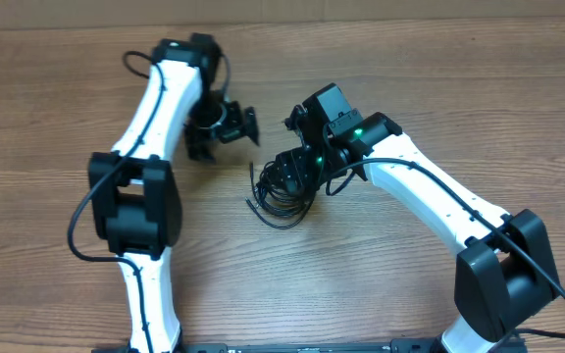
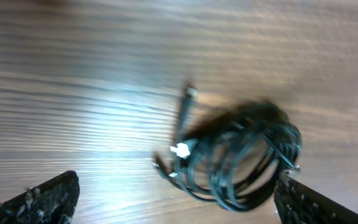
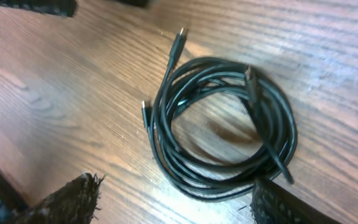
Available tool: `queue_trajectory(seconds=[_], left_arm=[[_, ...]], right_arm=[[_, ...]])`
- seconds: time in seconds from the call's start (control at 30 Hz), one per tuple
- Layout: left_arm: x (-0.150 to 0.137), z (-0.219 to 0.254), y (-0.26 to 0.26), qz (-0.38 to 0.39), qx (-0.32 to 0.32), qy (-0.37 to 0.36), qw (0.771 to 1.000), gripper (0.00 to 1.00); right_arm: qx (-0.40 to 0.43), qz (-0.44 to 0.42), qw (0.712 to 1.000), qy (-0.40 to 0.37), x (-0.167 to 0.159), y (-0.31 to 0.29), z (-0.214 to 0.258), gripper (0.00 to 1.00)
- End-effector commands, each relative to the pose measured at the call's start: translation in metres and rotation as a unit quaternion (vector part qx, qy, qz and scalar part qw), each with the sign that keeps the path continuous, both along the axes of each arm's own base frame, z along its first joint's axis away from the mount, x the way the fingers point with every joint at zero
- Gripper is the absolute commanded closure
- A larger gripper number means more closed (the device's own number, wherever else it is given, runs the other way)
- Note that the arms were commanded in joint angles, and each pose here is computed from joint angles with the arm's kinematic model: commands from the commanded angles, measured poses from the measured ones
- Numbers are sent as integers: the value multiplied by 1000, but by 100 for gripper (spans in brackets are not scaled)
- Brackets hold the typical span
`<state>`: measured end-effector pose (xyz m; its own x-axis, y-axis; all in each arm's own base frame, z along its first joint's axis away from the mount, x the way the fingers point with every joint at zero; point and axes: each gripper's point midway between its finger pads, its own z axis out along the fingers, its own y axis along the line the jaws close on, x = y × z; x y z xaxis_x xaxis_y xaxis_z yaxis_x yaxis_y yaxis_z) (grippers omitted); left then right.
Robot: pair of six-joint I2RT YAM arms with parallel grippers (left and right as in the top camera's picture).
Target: Untangle cables
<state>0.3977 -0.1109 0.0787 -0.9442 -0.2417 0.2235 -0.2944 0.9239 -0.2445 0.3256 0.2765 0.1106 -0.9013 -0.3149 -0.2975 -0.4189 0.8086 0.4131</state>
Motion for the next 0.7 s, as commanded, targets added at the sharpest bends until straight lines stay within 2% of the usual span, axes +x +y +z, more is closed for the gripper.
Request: queue_trajectory(seconds=[0.0,0.1,0.13,0.27,0.4,0.67], left_arm=[[-3,-10,22,30,18,21,999,0],[-8,-15,31,39,22,35,998,0],[-10,-17,33,41,24,39,998,0],[-18,-27,36,40,29,52,997,0],[-18,-30,36,40,28,51,997,0],[-18,-30,36,40,29,51,997,0]], right_arm=[[-14,24,999,-15,4,2,-11,25],[-18,29,999,-8,4,5,-23,44],[-19,31,999,-5,3,6,-26,46],[-28,57,998,5,-8,15,-38,47],[-37,88,995,1,-18,26,-47,39],[-87,84,992,-19,-13,19,-61,39]])
